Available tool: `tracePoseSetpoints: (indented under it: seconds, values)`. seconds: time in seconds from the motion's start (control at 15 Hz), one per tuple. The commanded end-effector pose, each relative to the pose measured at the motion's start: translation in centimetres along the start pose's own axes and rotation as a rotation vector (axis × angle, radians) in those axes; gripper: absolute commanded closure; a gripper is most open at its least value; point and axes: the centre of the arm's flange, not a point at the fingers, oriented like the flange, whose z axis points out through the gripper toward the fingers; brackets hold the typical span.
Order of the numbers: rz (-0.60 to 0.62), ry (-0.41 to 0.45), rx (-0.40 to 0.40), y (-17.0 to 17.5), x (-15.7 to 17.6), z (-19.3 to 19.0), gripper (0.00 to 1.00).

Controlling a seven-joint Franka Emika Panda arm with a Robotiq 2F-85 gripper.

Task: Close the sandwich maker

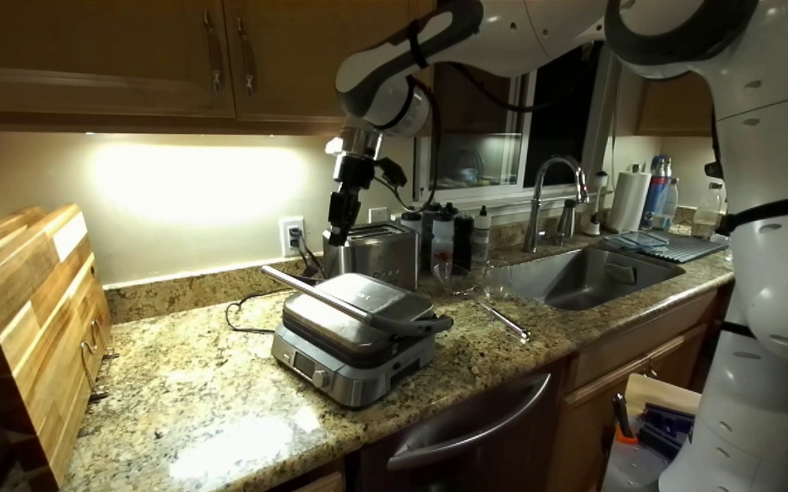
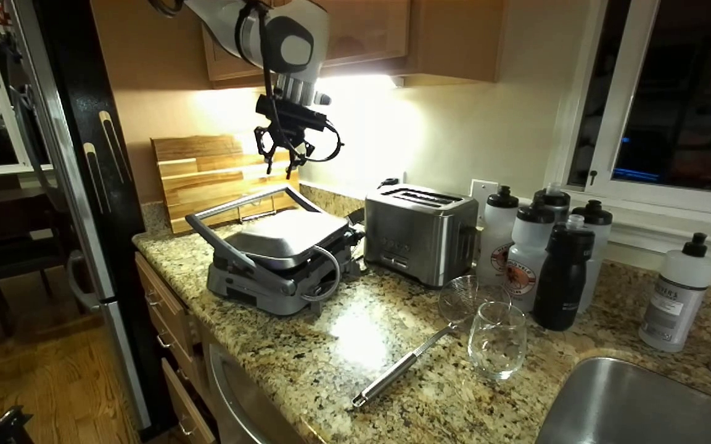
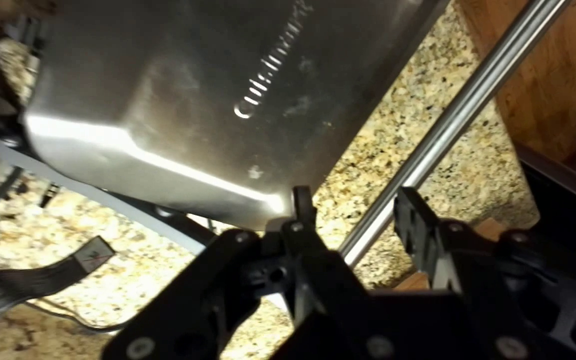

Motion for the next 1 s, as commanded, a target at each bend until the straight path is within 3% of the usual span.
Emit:
tracePoseSetpoints:
  seconds: [0.0,0.27,0.67,0.73,0.93]
  values:
    - [0.146,-0.058,-0.104,1.0,-3.2,-4.1,0.22]
    - [0.304,-0.101,-0.184,3.8,-7.7,-6.6,0.00]
    - [0.449,-0.079,-0.224,8.4,-15.7,-9.0,0.00]
    - [0.412,-0.086,-0.202,9.2,-12.3,-8.2,0.00]
    - [0.449,-0.084,-0.202,10.0,-14.4,-8.9,0.00]
